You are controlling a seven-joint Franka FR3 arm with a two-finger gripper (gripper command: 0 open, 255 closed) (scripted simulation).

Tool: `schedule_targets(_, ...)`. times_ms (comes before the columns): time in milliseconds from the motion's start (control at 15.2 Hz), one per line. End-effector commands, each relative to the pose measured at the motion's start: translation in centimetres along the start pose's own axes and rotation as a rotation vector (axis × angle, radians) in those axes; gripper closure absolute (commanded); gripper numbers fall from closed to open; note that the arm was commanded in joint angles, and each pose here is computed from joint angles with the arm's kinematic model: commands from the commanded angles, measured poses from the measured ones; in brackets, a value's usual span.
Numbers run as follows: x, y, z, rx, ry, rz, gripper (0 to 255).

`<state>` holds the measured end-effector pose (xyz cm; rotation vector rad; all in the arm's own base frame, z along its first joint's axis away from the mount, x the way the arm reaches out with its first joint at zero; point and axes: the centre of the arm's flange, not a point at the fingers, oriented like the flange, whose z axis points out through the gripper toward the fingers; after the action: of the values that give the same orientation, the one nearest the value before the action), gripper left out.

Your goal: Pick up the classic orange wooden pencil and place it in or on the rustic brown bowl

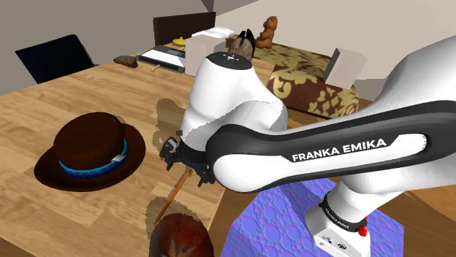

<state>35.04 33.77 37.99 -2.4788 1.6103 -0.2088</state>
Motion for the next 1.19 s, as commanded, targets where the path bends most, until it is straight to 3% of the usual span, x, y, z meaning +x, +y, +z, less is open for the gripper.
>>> schedule_targets(0,-0.2,-0.2,1.3,0.004,0.003,0.018,0)
schedule_targets(396,-0.2,-0.2,4.2,0.004,0.003,0.018,0)
schedule_targets(924,-0.2,-0.2,4.2,0.004,0.003,0.018,0)
schedule_targets(990,-0.2,-0.2,4.2,0.004,0.003,0.018,255)
schedule_targets(1122,-0.2,-0.2,4.2,0.004,0.003,0.018,255)
